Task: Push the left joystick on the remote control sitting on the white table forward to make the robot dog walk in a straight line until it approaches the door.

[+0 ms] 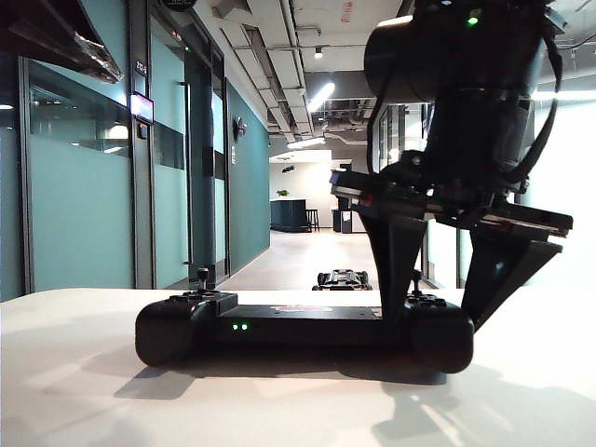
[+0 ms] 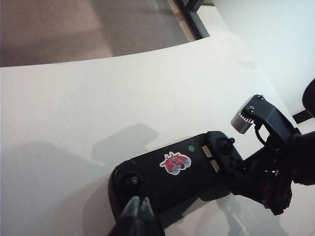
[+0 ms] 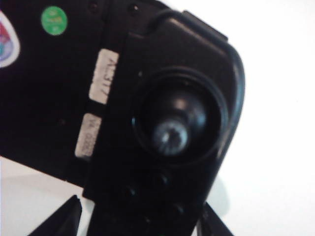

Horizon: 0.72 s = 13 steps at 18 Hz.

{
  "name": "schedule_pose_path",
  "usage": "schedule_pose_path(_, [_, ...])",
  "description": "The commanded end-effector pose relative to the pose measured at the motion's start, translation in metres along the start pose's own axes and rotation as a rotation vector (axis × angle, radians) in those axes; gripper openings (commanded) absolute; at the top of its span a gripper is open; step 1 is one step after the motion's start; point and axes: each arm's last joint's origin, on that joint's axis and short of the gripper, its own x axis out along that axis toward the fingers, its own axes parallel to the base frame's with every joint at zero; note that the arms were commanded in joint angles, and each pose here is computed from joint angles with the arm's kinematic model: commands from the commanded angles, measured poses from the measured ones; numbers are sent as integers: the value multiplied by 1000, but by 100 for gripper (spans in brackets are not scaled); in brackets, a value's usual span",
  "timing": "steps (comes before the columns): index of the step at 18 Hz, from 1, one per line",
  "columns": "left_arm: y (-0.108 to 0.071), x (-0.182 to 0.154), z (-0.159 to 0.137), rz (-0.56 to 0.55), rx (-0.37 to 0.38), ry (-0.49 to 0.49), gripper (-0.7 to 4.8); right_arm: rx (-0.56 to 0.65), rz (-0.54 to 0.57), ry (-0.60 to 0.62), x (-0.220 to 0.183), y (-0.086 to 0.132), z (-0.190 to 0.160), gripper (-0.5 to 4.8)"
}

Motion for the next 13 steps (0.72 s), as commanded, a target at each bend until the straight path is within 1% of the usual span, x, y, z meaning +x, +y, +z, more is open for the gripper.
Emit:
schedule_pose_path(1, [-1,-1,2,-8,6,-9,-5,-8,-4,-12,-2,1,0,314])
schedule_pose_path(4, [-1,-1,2,-8,6,-9,-5,-8,-38,-20,-1,0,0,314])
schedule_pose_path(13, [-1,-1,2,-8,6,-9,-5,-8,-35,-26,-1,1,1,314])
